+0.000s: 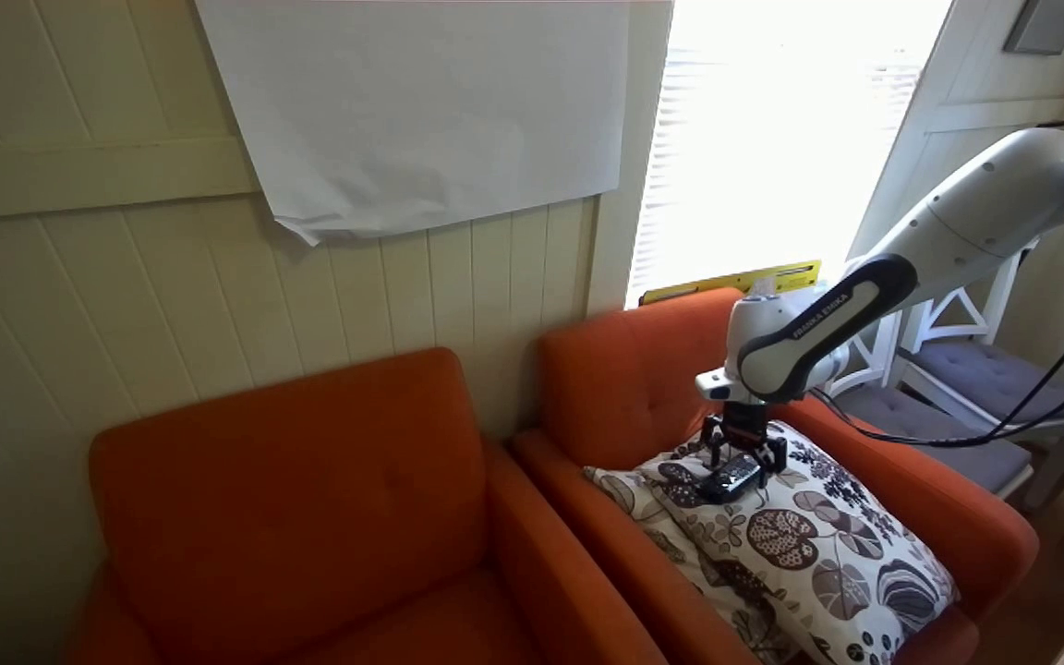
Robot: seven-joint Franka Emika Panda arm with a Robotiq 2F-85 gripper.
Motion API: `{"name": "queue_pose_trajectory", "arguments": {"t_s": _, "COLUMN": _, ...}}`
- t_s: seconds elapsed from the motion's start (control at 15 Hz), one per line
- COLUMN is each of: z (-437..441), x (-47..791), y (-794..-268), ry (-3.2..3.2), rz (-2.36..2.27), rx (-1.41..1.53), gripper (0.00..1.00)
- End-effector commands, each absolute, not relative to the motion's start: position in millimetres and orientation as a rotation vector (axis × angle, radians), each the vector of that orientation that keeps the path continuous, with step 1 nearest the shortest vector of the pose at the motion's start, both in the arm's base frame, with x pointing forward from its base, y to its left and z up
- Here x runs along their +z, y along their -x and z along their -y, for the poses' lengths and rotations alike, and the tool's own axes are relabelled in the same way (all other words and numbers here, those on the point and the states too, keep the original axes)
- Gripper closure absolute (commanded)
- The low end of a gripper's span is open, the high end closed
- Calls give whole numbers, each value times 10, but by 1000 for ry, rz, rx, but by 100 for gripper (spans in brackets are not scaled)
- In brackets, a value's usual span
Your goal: Put the remote controller on the armrest
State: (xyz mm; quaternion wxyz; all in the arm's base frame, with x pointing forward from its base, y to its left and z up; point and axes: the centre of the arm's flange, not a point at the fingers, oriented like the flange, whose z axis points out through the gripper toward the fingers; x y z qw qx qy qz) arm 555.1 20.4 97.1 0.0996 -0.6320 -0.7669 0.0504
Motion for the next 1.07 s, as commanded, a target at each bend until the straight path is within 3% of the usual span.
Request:
{"name": "queue_pose_trajectory", "arguments": {"t_s": 0.0, "z": -209, "x": 906, "y": -5612, "ry": 1818, "rz": 2317, "rx": 157, "gripper": 3}}
{"name": "queue_pose_trajectory", "arguments": {"t_s": 0.07, "z": -205, "x": 899, "y": -5616, "ry": 1813, "rz": 2322, "rx": 153, "gripper": 27}}
{"name": "queue_pose_trajectory", "arguments": {"t_s": 0.2, "z": -208, "x": 884, "y": -5630, "ry": 1807, "rz": 2333, "rx": 143, "gripper": 30}}
{"name": "queue_pose_trajectory", "arguments": {"t_s": 0.33, "z": -208, "x": 870, "y": -5642, "ry": 1799, "rz": 2341, "rx": 138, "gripper": 45}}
{"name": "queue_pose_trajectory", "arguments": {"t_s": 0.47, "z": -213, "x": 871, "y": -5659, "ry": 1796, "rz": 2347, "rx": 130, "gripper": 48}}
{"name": "queue_pose_trajectory", "arguments": {"t_s": 0.53, "z": -221, "x": 883, "y": -5659, "ry": 1795, "rz": 2347, "rx": 128, "gripper": 63}}
{"name": "queue_pose_trajectory", "arguments": {"t_s": 1.0, "z": -443, "x": 1111, "y": -5477, "ry": 1731, "rz": 2366, "rx": 183, "gripper": 63}}
